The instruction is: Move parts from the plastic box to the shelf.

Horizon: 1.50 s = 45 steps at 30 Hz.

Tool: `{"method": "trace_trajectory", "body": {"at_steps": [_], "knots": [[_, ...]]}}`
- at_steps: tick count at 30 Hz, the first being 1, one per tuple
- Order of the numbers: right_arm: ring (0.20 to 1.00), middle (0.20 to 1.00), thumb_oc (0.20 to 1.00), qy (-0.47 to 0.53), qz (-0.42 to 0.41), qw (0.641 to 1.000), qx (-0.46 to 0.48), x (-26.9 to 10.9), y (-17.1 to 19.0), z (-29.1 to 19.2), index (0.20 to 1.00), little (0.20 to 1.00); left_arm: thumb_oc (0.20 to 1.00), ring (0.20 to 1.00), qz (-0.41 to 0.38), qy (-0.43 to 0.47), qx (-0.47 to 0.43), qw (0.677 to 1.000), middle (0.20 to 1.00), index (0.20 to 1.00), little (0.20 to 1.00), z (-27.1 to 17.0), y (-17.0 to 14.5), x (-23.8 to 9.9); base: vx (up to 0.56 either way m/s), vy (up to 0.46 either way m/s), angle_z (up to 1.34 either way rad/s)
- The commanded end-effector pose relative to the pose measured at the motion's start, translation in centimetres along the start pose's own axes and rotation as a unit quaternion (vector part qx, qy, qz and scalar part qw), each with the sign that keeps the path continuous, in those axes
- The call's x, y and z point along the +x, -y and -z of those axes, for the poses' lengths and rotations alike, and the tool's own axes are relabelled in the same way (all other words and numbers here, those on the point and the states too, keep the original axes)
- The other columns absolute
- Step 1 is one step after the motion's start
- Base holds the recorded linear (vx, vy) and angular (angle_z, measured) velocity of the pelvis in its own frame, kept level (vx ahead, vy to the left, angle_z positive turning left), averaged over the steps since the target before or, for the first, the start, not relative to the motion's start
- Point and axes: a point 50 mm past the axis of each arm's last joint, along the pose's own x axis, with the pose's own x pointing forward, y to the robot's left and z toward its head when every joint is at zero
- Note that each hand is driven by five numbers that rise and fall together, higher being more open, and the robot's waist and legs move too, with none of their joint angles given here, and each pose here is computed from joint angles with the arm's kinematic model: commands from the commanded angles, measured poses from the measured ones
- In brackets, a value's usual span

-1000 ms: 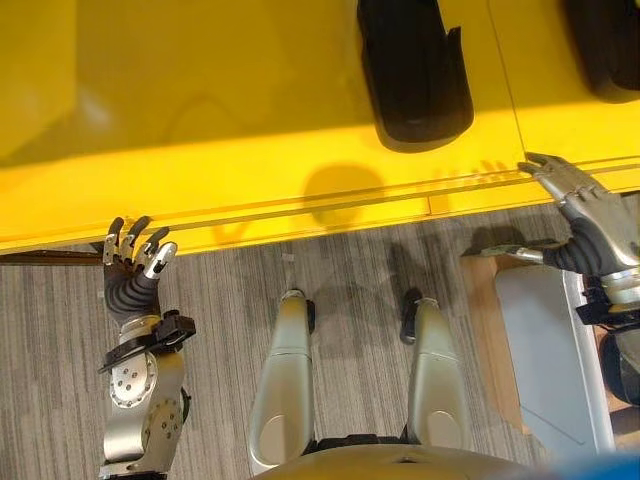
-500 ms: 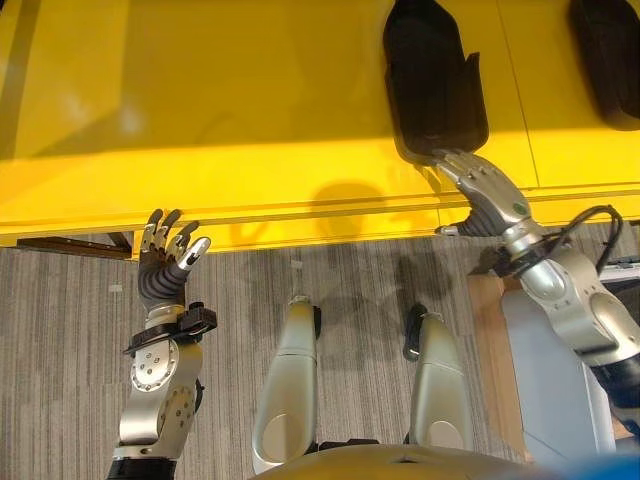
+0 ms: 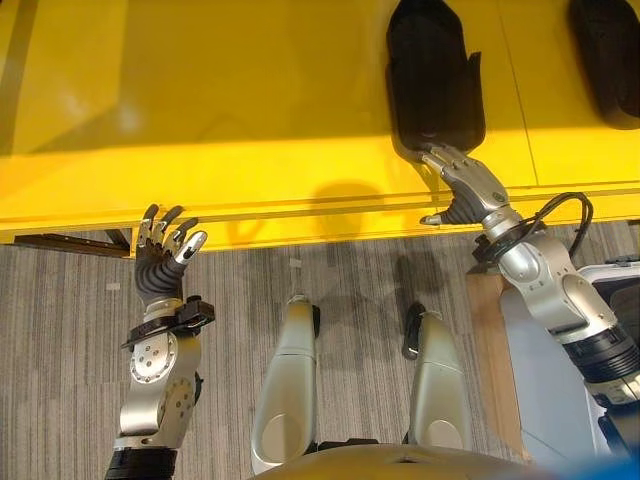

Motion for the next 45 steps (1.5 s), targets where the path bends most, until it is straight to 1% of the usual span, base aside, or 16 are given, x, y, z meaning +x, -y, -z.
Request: {"method": "trace_trajectory", "body": {"at_steps": [1,5,17,29,41,45], "knots": [[1.0,1.0,1.0,-0.019,-0.031,0.999,-0.01,-0.5,-1.1,0.4,1.0,1.0,1.0,1.0,0.053,0.031,0.013,0.998,1.0,1.0,1.0,-0.9,2.0,0.6,0.0,0.0,0.0],[1.0,1.0,1.0,-0.024,-0.034,0.999,-0.001,-0.9,-1.3,0.5,1.0,1.0,1.0,1.0,0.055,0.029,0.014,0.998,1.0,1.0,1.0,-0.9,2.0,0.5,0.0,0.0,0.0],[1.0,1.0,1.0,-0.056,-0.045,0.997,-0.028,-1.0,-1.6,1.9,1.0,1.0,1.0,1.0,0.055,0.03,0.018,0.998,1.0,1.0,1.0,-0.9,1.8,0.5,0.02,-0.002,0.0],[1.0,1.0,1.0,-0.083,-0.041,0.993,-0.068,-1.6,-0.2,3.7,1.0,1.0,1.0,1.0,0.06,0.035,0.021,0.997,1.0,1.0,1.0,-1.2,1.6,0.5,-0.01,0.001,0.0],[1.0,1.0,1.0,-0.089,-0.086,0.986,-0.108,-3.4,0.1,4.9,1.0,1.0,1.0,1.0,0.07,0.037,0.033,0.996,1.0,1.0,1.0,-1.3,1.6,0.5,0.01,-0.007,0.0],[1.0,1.0,1.0,-0.093,-0.089,0.985,-0.112,-3.5,0.4,5.2,1.0,1.0,1.0,1.0,0.073,0.036,0.036,0.996,1.0,1.0,1.0,-1.3,1.6,0.5,0.02,-0.008,0.0]]}}
